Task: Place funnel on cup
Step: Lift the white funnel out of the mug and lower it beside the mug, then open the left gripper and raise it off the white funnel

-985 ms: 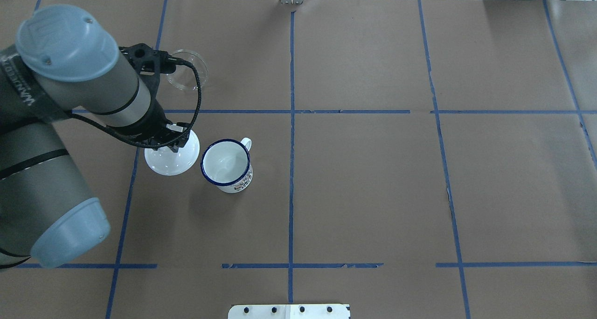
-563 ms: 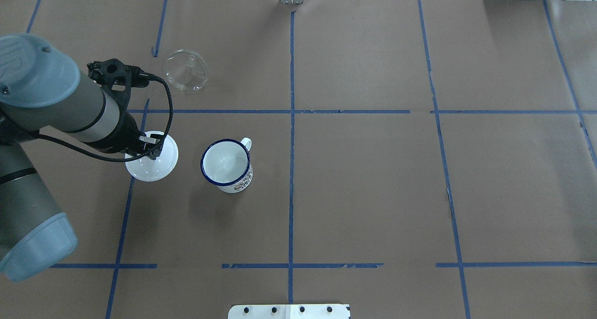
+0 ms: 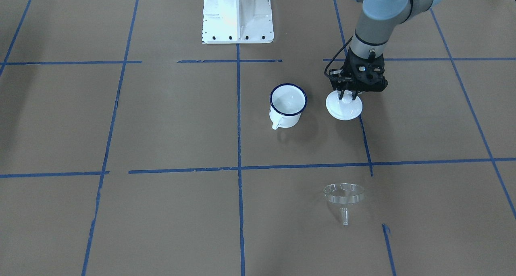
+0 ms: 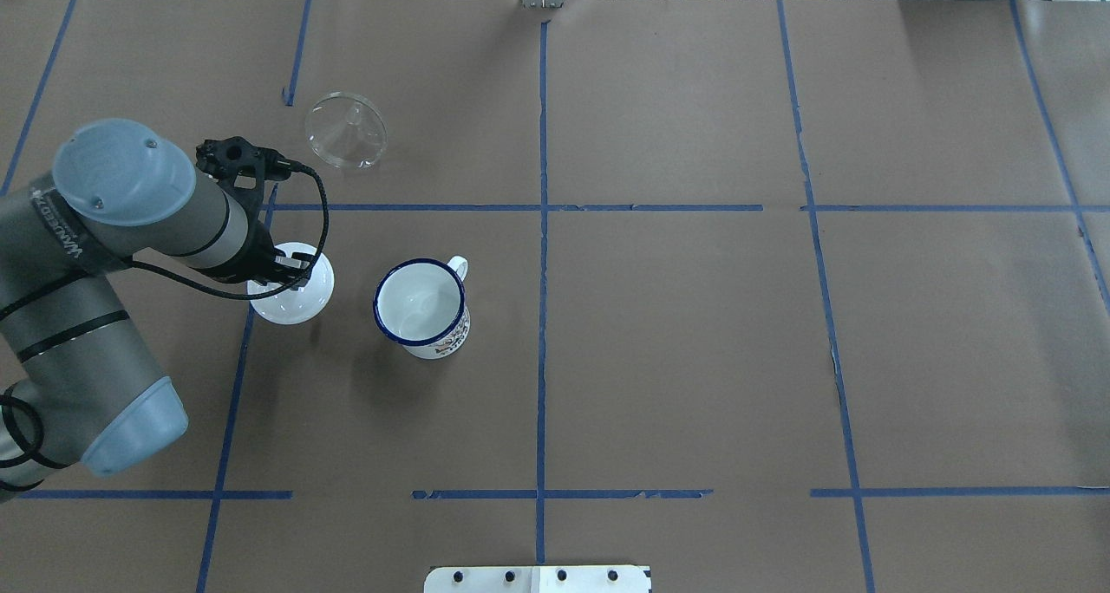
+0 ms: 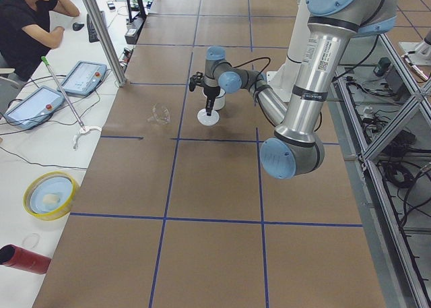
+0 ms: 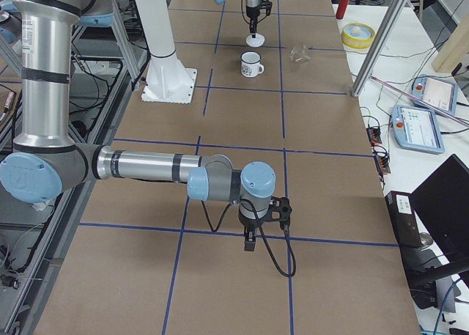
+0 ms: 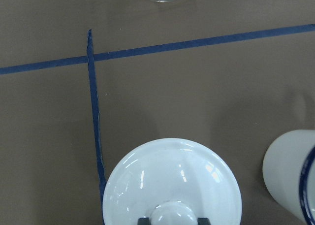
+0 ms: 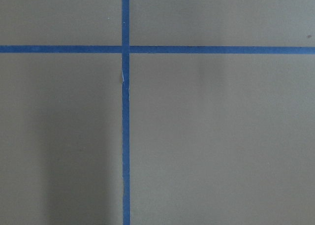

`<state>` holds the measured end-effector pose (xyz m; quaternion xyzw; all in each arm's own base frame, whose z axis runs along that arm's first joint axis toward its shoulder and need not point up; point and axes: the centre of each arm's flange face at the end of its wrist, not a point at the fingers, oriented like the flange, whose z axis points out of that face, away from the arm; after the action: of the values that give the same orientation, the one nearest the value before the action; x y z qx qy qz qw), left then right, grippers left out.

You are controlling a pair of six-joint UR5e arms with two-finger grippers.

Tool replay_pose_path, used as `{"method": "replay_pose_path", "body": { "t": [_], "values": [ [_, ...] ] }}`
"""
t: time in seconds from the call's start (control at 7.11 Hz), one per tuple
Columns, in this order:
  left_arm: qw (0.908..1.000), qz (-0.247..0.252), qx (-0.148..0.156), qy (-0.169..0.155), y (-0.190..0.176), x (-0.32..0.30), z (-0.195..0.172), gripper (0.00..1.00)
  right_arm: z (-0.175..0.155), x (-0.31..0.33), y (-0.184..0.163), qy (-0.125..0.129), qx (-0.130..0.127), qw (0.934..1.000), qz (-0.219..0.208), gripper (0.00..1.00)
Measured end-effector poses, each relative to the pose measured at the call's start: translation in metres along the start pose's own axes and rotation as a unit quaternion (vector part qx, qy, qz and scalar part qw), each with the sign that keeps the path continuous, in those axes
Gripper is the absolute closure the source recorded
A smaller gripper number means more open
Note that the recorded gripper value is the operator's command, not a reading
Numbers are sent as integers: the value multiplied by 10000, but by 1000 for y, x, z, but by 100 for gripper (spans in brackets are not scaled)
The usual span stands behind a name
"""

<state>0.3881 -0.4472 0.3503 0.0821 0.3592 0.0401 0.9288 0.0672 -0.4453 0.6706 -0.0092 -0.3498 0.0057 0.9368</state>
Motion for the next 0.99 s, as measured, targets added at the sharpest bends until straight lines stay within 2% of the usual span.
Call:
{"method": "replay_pose_path", "body": {
  "t": [0.14,0.28,0.42,0.99],
  "values": [
    [10000,42,-7,-24,-2,-7,17,100,0,0,0,0,1,10000,-1,0],
    [9999,106,-29,-56,-3,-12,27,71,0,0,0,0,2,10000,-1,0],
    [9998,149,-48,-76,-4,-14,33,1,0,0,0,0,3,10000,-3,0],
    [9997,228,16,-3,-7,-10,23,0,0,0,0,0,2,10000,-1,0]
  ]
}}
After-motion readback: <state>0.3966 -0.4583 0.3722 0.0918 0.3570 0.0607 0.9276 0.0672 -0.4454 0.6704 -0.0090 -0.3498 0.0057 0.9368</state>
